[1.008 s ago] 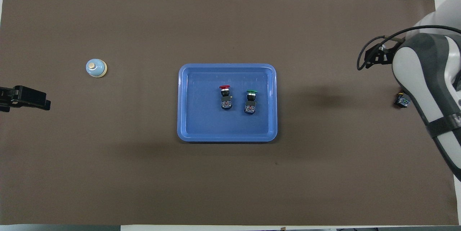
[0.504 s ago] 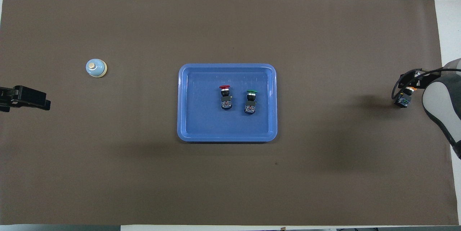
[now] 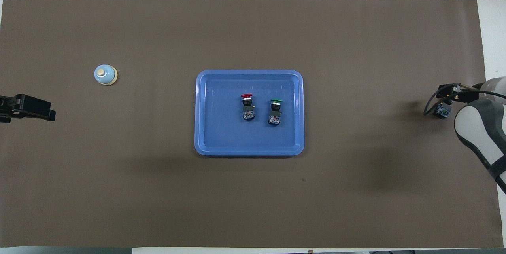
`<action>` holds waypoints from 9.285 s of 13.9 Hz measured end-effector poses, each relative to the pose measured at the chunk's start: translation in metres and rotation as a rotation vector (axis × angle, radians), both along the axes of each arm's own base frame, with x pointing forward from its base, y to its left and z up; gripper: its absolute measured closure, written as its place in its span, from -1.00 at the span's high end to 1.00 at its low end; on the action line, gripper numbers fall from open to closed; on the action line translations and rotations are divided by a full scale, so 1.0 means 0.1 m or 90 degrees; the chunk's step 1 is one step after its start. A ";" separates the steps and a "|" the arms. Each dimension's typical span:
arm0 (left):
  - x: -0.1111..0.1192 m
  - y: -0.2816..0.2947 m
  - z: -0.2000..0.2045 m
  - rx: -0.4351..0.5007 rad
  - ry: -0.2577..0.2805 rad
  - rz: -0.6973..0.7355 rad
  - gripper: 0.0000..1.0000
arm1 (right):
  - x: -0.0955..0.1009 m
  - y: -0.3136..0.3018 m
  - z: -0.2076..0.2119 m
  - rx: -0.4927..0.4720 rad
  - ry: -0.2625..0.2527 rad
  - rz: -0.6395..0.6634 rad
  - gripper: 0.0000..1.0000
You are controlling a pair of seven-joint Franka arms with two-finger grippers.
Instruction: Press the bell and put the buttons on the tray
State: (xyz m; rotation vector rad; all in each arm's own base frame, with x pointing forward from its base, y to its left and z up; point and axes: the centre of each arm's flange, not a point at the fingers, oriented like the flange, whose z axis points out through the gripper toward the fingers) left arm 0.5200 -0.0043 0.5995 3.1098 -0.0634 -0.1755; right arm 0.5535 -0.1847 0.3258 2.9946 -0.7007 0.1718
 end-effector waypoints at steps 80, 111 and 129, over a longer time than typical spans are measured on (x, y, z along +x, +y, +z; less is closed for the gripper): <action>0.00 0.00 0.00 0.000 0.000 0.000 1.00 | 0.68 2.16 2.54 0.046 0.127 0.247 1.00; 0.95 0.04 -1.79 0.003 -0.065 0.025 -0.98 | -0.15 1.73 2.76 0.046 0.102 0.276 1.00; 1.41 0.13 -2.48 -0.003 -0.101 0.081 -0.98 | -0.15 1.73 2.76 0.046 0.102 0.276 1.00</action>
